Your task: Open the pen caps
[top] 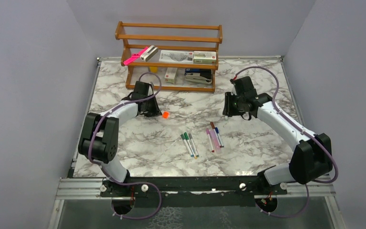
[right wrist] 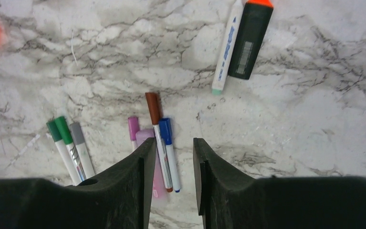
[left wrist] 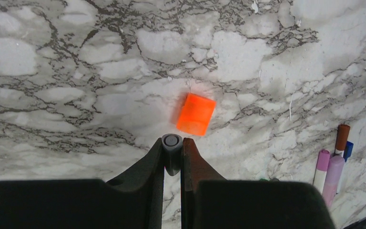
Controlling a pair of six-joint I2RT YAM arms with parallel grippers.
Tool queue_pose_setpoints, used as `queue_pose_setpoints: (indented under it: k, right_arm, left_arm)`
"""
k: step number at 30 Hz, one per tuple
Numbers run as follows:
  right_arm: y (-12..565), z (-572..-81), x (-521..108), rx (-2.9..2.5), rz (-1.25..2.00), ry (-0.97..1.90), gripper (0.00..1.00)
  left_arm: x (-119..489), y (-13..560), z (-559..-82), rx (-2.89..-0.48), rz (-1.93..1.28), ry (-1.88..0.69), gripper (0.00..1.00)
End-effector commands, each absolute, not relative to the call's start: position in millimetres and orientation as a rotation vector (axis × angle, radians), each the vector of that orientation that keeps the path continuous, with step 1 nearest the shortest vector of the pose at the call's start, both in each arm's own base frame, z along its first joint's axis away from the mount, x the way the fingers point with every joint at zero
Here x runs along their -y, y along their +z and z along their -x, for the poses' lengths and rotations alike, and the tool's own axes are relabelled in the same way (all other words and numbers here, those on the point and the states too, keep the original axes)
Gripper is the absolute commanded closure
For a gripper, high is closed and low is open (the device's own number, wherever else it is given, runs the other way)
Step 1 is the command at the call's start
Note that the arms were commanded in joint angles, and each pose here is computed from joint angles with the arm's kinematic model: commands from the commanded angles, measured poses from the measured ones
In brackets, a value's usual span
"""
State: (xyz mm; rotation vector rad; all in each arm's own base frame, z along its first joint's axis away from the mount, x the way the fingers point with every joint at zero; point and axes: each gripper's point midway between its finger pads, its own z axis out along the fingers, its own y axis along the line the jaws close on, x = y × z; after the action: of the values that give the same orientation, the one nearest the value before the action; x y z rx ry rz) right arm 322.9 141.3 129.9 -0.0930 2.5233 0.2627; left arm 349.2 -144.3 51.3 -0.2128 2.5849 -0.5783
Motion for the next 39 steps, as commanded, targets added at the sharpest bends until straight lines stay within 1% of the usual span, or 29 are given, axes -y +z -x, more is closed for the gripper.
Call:
queue_pose_setpoints:
  k: [1,6,9,13,19,27,33,35,37,39]
  right_arm:
    - [131.3,-303.5,-155.4,-2.529,0.109,0.42,0.65]
    - [126.9,-294.5,-162.3,-2.54,0.148,0.487,0.65]
    - [126.0,-293.1,-163.7,-2.54,0.176,0.496,0.65]
    - [126.9,-292.3,-166.4,-2.538,0.212,0.513,0.64]
    - [123.2,-288.7,-168.9,-2.547,0.258,0.535,0.64]
    - [123.4,-278.7,-174.2,-2.543,0.275,0.603,0.64]
    - [119.6,-261.6,-176.7,-2.543,0.292,0.669,0.64]
    - [114.6,-256.5,-177.3,-2.548,0.302,0.684,0.64]
    - [111.3,-252.5,-179.5,-2.553,0.31,0.707,0.64]
    - [107.9,-249.1,-181.5,-2.56,0.316,0.722,0.64]
  left_arm:
    - [138.5,46.4,-373.4,-2.562,0.212,-0.51,0.85]
    - [138.4,26.5,-371.7,-2.625,0.248,-0.495,0.79]
    - [137.4,23.4,-368.9,-2.64,0.267,-0.488,0.73]
    - [137.6,27.6,-366.2,-2.648,0.284,-0.492,0.66]
    - [134.1,40.2,-356.5,-2.645,0.319,-0.484,0.61]
    - [145.8,100.4,-346.8,-2.526,0.337,-0.605,0.57]
    - [167.0,138.5,-324.4,-2.464,0.3,-0.737,0.48]
    - [173.6,148.2,-315.8,-2.448,0.294,-0.77,0.39]
    - [179.6,158.6,-305.8,-2.425,0.285,-0.79,0.27]
    - [185.8,165.5,-296.3,-2.41,0.286,-0.815,0.16]
